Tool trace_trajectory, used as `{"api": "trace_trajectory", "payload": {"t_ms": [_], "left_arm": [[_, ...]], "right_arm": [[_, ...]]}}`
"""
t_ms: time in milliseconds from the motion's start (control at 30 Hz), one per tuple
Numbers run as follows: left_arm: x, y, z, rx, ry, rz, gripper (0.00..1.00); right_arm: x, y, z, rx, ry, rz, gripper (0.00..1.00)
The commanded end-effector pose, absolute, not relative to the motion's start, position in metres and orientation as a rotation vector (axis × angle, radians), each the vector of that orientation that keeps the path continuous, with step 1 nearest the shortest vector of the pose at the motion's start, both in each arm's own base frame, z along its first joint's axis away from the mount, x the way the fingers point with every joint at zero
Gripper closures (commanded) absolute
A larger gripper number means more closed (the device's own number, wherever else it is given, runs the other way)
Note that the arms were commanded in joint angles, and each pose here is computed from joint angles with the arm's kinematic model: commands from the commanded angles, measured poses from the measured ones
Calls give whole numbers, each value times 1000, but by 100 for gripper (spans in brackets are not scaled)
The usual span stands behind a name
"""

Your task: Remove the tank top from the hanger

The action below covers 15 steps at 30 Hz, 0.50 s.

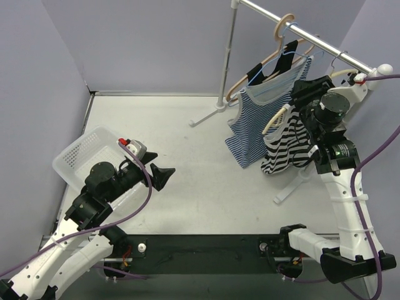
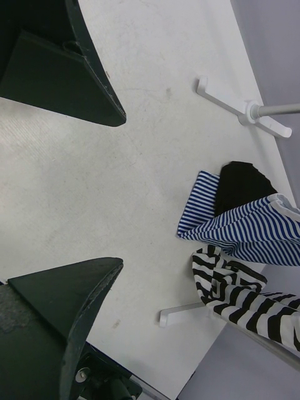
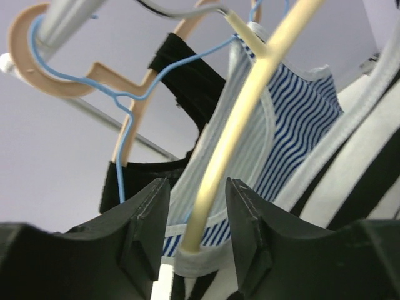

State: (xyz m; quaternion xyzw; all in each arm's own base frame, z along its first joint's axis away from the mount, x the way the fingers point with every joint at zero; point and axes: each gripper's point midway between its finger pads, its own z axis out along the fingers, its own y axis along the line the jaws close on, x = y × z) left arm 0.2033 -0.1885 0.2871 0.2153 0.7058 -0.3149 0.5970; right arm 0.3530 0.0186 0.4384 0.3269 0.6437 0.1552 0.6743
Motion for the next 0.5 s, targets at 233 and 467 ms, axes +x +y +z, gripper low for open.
{"api": "trace_trajectory", "payload": {"t_ms": [233, 467], "left_arm": [[200, -193, 296, 525, 1596, -751, 3], [200, -196, 294, 536, 1601, -765, 3]], "right_arm": [[346, 29, 507, 644, 1245, 534, 100], [329, 33, 539, 624, 1164, 619, 100]]}}
